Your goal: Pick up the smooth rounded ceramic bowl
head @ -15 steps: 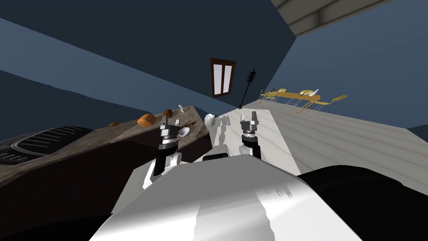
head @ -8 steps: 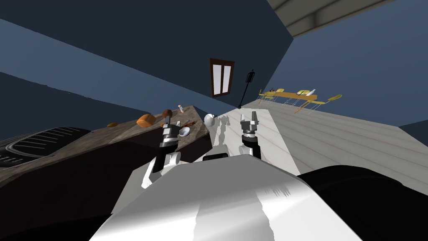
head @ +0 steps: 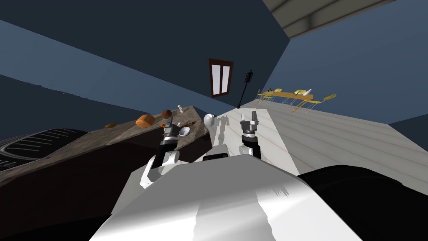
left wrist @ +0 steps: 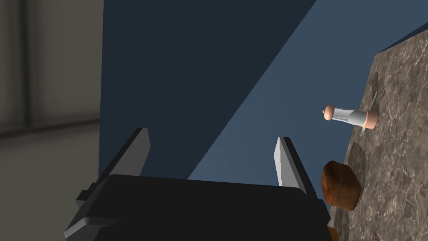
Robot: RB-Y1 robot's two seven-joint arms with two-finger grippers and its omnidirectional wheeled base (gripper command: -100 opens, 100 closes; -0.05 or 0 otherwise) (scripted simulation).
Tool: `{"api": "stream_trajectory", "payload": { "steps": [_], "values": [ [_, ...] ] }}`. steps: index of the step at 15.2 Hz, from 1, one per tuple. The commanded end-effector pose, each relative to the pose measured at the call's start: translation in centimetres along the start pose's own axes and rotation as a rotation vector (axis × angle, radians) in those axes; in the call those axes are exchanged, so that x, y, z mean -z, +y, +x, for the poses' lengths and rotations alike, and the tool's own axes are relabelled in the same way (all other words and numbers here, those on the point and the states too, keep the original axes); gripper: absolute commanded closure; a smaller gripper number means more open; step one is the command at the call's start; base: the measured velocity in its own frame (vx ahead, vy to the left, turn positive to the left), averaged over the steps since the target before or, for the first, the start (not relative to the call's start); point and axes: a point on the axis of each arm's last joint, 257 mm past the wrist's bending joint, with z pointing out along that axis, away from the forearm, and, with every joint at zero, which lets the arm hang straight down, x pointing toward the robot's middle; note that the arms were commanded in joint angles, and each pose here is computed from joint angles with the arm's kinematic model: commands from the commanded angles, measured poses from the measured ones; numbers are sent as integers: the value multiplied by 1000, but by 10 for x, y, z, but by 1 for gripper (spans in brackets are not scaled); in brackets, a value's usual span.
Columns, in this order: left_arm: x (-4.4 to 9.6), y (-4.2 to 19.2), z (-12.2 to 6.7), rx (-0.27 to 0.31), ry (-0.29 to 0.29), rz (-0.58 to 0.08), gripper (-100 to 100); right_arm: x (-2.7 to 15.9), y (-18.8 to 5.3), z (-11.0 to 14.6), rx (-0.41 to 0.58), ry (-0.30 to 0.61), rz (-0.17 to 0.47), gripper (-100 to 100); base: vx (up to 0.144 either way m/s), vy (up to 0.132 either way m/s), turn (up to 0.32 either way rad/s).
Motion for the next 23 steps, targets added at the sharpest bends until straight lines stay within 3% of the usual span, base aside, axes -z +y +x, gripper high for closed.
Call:
{"api": "stream_trajectory", "payload": {
  "steps": [1, 11, 23],
  "values": [
    [-2, 10, -3, -2, -8, -41, -100, 0, 0, 0, 0, 0, 0, 0, -19, 15, -60],
    [-6, 54, -25, -7, -51, -219, -100, 0, 0, 0, 0, 0, 0, 0, -16, 14, -33],
    [0, 102, -49, -4, -107, -424, -100, 0, 0, 0, 0, 0, 0, 0, -13, 13, -35]
  ]
}}
